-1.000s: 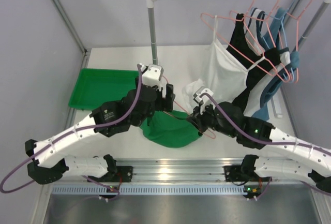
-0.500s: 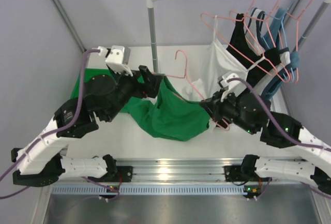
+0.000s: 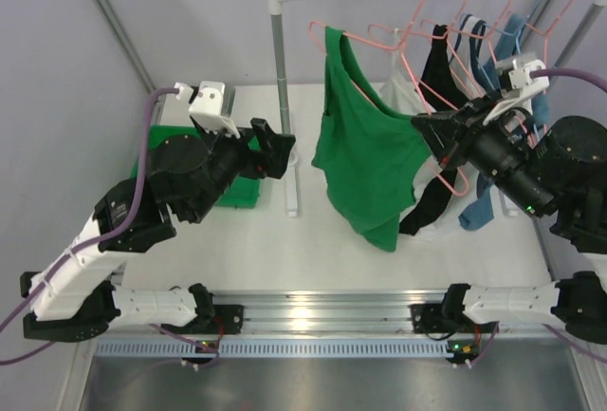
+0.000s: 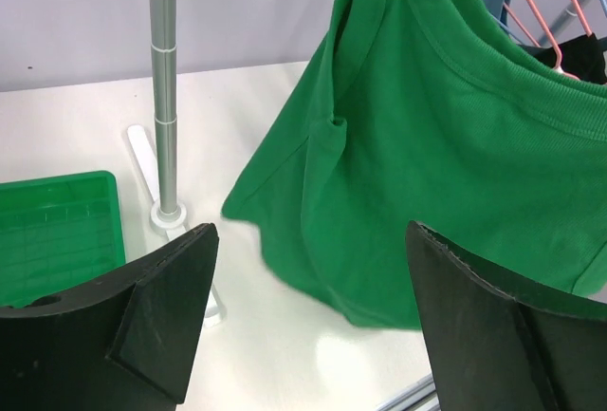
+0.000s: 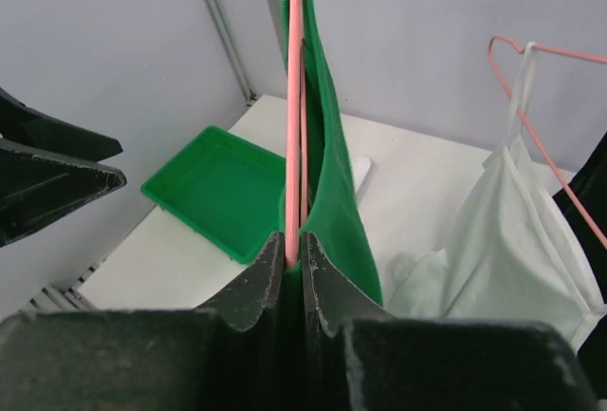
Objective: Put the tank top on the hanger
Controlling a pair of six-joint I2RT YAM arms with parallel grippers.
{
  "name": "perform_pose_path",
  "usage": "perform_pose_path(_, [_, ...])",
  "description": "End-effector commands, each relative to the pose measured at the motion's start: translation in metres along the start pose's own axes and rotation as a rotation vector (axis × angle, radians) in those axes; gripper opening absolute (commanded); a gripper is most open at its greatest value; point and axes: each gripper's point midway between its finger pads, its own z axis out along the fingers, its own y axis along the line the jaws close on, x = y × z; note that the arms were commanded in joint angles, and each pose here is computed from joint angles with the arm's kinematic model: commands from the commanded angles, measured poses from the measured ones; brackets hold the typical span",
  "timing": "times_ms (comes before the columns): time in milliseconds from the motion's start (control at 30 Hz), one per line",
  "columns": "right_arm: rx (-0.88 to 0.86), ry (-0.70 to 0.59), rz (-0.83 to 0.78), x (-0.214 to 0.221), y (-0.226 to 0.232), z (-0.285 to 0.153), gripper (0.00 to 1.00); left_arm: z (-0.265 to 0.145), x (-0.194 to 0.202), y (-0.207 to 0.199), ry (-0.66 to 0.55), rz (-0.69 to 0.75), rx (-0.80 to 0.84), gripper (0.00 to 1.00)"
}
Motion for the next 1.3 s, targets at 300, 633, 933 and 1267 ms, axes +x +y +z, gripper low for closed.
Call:
perform_pose_path(300, [0.074, 0.091, -0.019, 0.044, -0.007, 0.015, 0.0, 0.001, 0.007, 0.006, 0.004, 0.023, -0.023, 0.86])
perform_pose_path(633, [0.082, 0.082, -0.007, 0.036, -0.035, 0.049, 0.0, 0.011, 0.019, -0.001, 0.024, 0.042, -0.006, 0.86])
perform_pose_path(933, [0.132, 0.004, -0.001, -0.008, -0.059, 0.062, 0.0, 0.012, 0.023, -0.001, 0.029, 0.047, -0.004, 0.86])
perform_pose_path(1267, [0.125, -0.012, 0.132, -0.022, -0.101, 0.092, 0.0, 0.01, 0.024, 0.0, 0.035, 0.049, 0.0, 0.86])
